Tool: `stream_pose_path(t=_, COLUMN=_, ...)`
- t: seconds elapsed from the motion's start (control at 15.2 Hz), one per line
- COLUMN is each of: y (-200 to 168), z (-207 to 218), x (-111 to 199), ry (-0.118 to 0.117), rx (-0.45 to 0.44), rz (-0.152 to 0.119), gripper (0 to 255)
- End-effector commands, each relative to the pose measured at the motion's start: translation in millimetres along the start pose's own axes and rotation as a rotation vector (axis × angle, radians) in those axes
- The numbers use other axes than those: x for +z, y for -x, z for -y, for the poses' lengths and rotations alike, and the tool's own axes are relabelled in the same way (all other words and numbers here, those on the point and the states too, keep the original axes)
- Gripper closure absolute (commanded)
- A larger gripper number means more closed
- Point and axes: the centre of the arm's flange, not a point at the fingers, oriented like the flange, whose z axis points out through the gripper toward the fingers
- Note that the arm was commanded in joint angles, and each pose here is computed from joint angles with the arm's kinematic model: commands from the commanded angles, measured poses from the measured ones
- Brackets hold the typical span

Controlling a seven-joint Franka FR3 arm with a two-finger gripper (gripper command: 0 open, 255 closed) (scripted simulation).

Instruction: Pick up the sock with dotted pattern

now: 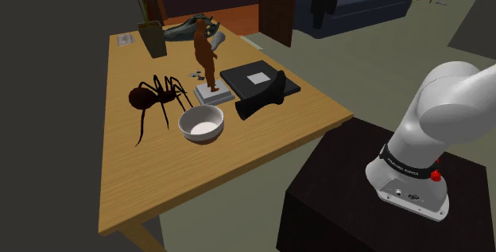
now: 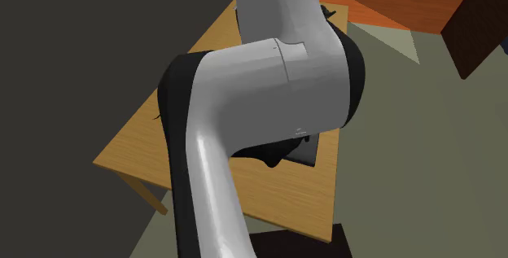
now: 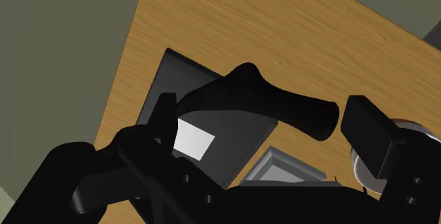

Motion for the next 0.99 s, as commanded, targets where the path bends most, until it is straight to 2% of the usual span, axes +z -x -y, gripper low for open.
stream_pose_path(t=0.0, y=0.0, z=0.0, x=0.0, ry=0.0, rx=0.0, rz=0.0, gripper=0)
stream_pose_path(t=0.92, y=-92.2, z=11.6, x=158.7, ry=0.031, rx=-0.579, rz=0.0, gripper=0)
